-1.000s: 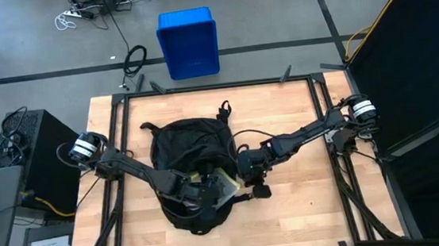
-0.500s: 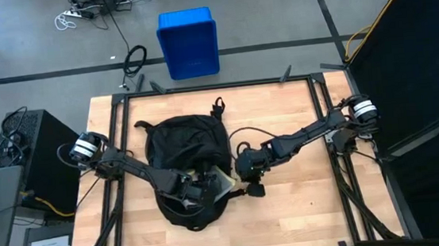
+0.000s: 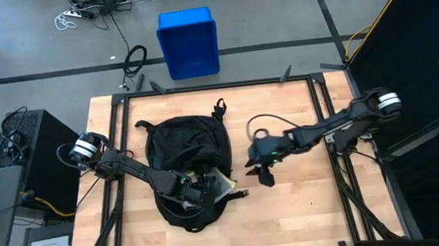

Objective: Unpack backpack
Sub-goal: Close the black backpack

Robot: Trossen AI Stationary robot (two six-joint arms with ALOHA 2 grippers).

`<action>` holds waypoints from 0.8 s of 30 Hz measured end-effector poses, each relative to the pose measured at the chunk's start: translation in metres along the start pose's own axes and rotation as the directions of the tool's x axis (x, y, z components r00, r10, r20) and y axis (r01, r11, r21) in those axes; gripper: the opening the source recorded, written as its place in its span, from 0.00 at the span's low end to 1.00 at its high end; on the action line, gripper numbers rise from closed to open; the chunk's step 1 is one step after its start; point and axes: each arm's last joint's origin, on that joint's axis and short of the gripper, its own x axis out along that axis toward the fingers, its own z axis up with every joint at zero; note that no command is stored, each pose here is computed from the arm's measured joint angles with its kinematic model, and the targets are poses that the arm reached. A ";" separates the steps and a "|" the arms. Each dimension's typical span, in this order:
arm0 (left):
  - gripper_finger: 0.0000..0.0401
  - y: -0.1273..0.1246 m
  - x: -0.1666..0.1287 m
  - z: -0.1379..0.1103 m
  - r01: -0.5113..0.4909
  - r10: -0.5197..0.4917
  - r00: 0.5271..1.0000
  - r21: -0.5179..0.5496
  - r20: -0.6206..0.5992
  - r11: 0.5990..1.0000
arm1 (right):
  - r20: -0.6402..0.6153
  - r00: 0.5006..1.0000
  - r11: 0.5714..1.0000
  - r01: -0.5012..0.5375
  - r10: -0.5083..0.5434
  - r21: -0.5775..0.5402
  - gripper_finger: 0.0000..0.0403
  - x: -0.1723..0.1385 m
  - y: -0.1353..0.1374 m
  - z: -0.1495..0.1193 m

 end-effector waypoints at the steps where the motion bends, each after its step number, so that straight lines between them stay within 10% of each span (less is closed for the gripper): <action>1: 0.22 0.000 0.000 0.000 0.001 -0.001 1.000 -0.001 0.002 1.000 | 0.100 0.995 1.000 -0.014 0.013 0.007 0.33 -0.001 -0.001 -0.008; 6: 0.22 0.001 0.001 0.002 0.000 0.000 1.000 -0.009 0.016 1.000 | 0.363 0.928 0.996 -0.073 0.086 -0.049 0.32 0.007 0.006 -0.030; 24: 0.22 0.001 0.001 0.008 -0.002 0.005 0.997 -0.042 0.076 0.999 | 0.248 0.969 0.997 0.009 0.010 -0.074 0.38 0.053 0.013 -0.047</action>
